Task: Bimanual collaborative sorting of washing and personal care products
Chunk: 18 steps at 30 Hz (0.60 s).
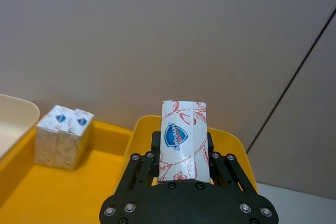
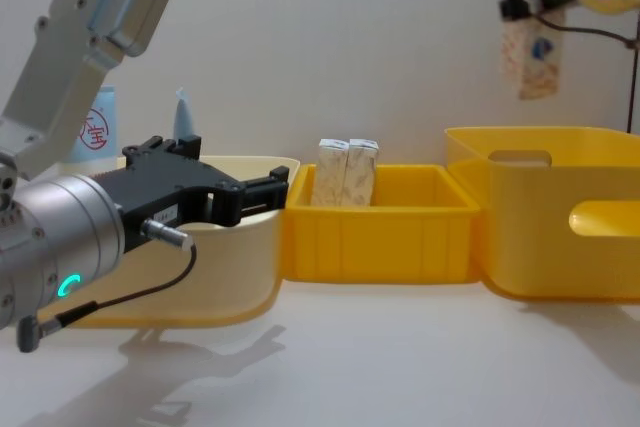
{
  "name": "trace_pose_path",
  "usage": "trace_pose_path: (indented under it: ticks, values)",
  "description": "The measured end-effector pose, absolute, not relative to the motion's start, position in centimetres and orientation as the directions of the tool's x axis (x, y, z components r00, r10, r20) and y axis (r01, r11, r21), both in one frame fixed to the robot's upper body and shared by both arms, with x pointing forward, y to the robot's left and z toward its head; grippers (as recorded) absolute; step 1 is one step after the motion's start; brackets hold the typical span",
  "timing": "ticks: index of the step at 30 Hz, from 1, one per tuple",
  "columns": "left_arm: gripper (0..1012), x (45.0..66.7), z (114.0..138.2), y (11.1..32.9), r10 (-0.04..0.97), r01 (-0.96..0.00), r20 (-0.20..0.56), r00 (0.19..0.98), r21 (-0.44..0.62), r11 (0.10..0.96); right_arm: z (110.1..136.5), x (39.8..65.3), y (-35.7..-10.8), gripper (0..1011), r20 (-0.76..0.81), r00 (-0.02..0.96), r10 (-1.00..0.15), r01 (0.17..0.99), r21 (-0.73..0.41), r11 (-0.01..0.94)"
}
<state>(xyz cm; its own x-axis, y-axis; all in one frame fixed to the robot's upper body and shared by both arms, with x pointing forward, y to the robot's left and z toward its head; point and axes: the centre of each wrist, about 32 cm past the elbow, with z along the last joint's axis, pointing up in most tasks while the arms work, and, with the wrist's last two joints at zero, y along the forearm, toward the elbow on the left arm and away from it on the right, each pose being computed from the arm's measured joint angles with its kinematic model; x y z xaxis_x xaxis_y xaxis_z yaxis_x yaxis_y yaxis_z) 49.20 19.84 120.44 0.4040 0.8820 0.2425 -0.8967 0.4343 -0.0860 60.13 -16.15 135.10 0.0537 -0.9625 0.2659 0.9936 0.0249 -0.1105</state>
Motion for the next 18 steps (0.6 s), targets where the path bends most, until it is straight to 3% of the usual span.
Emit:
trace_pose_path:
  ticks: [18]
  values:
    - [1003,49.2,120.4,19.8,0.882,-0.897,0.242,0.404,-0.086,0.434,133.3,59.8,-19.8,410,0.288,-0.015,-0.958,0.96,-0.263,-0.094]
